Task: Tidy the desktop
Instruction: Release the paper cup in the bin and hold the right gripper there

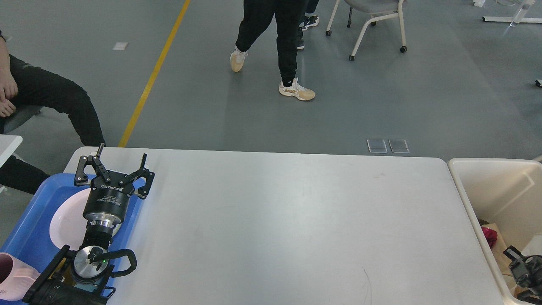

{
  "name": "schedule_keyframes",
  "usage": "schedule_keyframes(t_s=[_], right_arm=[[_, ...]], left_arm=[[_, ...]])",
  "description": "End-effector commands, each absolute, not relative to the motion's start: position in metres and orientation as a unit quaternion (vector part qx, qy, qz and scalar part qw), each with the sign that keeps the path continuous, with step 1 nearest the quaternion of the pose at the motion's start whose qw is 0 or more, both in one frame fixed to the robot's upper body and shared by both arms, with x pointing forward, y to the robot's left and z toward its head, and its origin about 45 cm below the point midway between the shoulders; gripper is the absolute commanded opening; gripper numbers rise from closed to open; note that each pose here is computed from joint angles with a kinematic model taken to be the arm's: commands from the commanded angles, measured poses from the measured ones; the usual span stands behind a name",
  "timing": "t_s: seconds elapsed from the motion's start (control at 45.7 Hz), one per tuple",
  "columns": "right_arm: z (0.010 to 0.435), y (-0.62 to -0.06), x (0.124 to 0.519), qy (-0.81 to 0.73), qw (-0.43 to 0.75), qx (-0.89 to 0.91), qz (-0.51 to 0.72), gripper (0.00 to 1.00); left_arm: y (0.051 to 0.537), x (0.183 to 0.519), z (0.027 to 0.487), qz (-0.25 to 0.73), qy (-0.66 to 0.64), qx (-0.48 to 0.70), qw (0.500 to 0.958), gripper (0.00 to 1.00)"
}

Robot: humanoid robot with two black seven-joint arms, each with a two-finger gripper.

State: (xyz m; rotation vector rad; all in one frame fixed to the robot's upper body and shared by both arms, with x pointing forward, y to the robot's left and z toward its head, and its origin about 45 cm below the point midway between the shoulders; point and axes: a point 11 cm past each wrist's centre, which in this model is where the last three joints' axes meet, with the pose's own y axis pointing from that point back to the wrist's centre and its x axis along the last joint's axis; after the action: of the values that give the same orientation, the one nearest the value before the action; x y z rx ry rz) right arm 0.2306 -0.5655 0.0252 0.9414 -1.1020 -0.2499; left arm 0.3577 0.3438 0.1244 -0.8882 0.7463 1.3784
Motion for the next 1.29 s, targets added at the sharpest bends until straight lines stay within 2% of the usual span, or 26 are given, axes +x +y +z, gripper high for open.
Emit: schedule_keyframes(t_s=[0.0, 0.066, 0.088, 0.526, 0.635, 0.679, 0.81, 0.832, 0.964, 1.117, 1.27], right_arm=[[0.023, -0.564, 0.23, -0.506, 0.742, 0.426, -0.108, 0.15], [0.027, -0.568, 0.232, -0.521, 0.743, 0.41, -0.089, 0.88], [0.028, -0.568, 0.234, -0.526, 0.743, 0.406, -0.081, 1.0], [0.028, -0.564, 0.237, -0.529, 0.741, 0.407, -0.078, 1.0], [0.036, -0.564, 0.251, -0.551, 0.722, 0.412, -0.072, 1.0], [0.05, -0.555, 0.284, -0.616, 0.646, 0.442, -0.082, 1.0], [0.089, -0.563, 0.322, -0.768, 0.437, 0.447, -0.141, 1.0], [0.104, -0.56, 0.34, -0.793, 0.383, 0.448, -0.154, 1.0], [0.125, -0.538, 0.375, -0.802, 0.305, 0.481, -0.181, 1.0], [0.174, -0.527, 0.414, -0.815, 0.194, 0.511, -0.189, 1.0], [0.192, -0.504, 0.438, -0.818, 0.099, 0.526, -0.211, 1.0]], left_arm=[[0.344, 0.358, 0.124, 0.6, 0.325, -0.386, 0.621, 0.96], [0.344, 0.358, 0.124, 0.6, 0.325, -0.386, 0.62, 0.96], [0.344, 0.358, 0.124, 0.6, 0.324, -0.387, 0.621, 0.96], [0.344, 0.358, 0.124, 0.6, 0.324, -0.387, 0.621, 0.96], [0.343, 0.358, 0.124, 0.6, 0.325, -0.387, 0.62, 0.96], [0.343, 0.358, 0.124, 0.599, 0.325, -0.387, 0.621, 0.96], [0.344, 0.358, 0.124, 0.6, 0.325, -0.386, 0.62, 0.96], [0.344, 0.358, 0.124, 0.599, 0.325, -0.386, 0.621, 0.96], [0.343, 0.358, 0.124, 0.599, 0.325, -0.387, 0.621, 0.96], [0.343, 0.358, 0.124, 0.599, 0.325, -0.387, 0.621, 0.96], [0.344, 0.358, 0.124, 0.6, 0.325, -0.386, 0.621, 0.96]])
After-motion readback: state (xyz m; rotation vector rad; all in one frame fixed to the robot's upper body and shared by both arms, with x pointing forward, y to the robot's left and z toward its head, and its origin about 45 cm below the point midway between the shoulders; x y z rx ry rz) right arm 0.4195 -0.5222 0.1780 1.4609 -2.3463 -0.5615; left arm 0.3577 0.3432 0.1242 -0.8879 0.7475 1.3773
